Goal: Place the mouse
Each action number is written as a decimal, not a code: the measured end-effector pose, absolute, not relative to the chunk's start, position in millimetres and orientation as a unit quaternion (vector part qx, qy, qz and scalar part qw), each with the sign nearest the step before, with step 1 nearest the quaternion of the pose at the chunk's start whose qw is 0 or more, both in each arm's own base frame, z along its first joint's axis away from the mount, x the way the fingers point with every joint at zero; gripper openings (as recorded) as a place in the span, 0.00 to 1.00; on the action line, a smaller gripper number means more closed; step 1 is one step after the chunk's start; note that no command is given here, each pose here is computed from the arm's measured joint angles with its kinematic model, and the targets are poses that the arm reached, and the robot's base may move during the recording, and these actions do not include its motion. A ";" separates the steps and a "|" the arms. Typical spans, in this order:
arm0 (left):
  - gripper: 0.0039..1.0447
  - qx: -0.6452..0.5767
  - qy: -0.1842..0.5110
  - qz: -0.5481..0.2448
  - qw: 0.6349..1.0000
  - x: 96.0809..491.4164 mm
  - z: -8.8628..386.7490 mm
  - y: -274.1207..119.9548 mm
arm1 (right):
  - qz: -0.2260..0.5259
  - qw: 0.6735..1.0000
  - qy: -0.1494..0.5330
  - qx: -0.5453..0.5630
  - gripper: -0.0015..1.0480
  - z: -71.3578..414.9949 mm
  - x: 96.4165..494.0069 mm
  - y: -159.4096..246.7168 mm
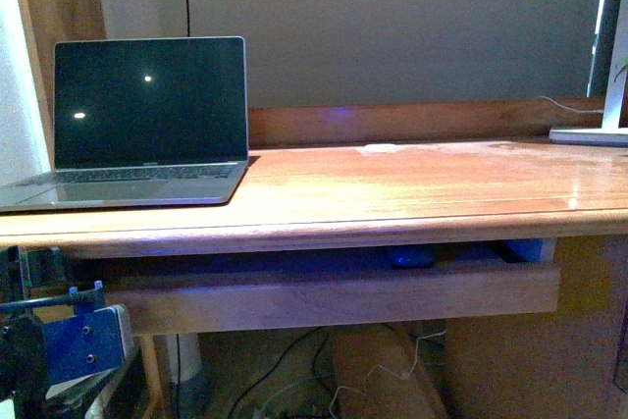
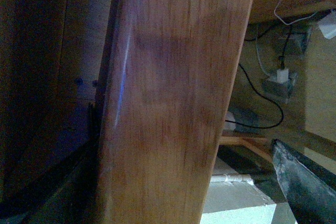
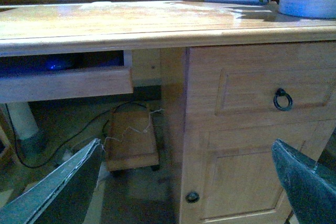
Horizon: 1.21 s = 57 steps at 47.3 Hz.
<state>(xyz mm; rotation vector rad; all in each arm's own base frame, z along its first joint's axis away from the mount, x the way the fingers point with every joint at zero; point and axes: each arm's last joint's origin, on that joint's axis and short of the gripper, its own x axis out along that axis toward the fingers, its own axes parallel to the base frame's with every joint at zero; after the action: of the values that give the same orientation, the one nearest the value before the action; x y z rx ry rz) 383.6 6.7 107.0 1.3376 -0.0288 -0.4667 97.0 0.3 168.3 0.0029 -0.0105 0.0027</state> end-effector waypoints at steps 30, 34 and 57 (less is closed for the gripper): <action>0.93 0.468 0.097 -0.428 0.767 306.1 122.0 -16.6 | 0.002 1.000 -0.005 0.001 0.93 168.3 97.0 0.3; 0.93 0.442 0.098 -0.455 0.767 288.3 125.2 -26.7 | 0.002 1.000 -0.005 0.001 0.93 168.3 97.0 0.3; 0.93 0.018 0.116 -0.345 0.931 215.9 215.5 -65.6 | 0.001 1.000 -0.005 0.001 0.93 168.3 97.0 0.3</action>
<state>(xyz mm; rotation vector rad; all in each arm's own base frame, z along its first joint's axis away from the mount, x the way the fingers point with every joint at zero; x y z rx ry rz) 215.9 -65.6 215.5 0.0369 0.2371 -0.7067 97.0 0.3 168.3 0.0029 -0.0105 0.0027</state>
